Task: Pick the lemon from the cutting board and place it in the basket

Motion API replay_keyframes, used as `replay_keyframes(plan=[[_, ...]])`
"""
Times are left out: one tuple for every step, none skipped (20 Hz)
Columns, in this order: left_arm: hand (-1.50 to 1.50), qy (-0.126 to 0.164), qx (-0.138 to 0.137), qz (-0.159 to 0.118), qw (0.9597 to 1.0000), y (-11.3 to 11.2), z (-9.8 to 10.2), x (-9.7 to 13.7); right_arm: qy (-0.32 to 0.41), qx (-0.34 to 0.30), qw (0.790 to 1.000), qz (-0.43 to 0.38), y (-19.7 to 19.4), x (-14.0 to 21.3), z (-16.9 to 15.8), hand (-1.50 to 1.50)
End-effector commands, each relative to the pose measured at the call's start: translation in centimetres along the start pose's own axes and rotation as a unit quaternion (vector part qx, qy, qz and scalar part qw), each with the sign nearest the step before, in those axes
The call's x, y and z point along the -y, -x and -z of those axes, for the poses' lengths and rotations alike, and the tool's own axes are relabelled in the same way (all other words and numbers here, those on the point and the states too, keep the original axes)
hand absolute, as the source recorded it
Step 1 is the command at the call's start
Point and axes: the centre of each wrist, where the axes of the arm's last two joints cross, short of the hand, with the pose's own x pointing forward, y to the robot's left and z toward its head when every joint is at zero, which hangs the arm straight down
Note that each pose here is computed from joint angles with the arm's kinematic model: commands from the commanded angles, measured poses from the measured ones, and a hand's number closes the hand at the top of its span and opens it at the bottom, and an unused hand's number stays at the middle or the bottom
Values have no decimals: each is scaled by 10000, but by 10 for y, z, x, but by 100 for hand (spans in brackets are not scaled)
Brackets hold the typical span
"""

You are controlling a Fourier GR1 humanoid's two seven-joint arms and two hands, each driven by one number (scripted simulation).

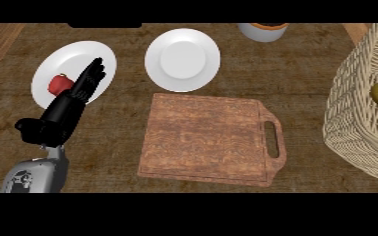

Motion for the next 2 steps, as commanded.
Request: replay_keyframes(plan=[[0,69,1,24,10000,-6,5,9,139,-478,9976,477,-10,28,15,-150],[0,-12,-8,-75,10000,-3,4,-3,-41,-574,9968,554,4,40,12,-150]])
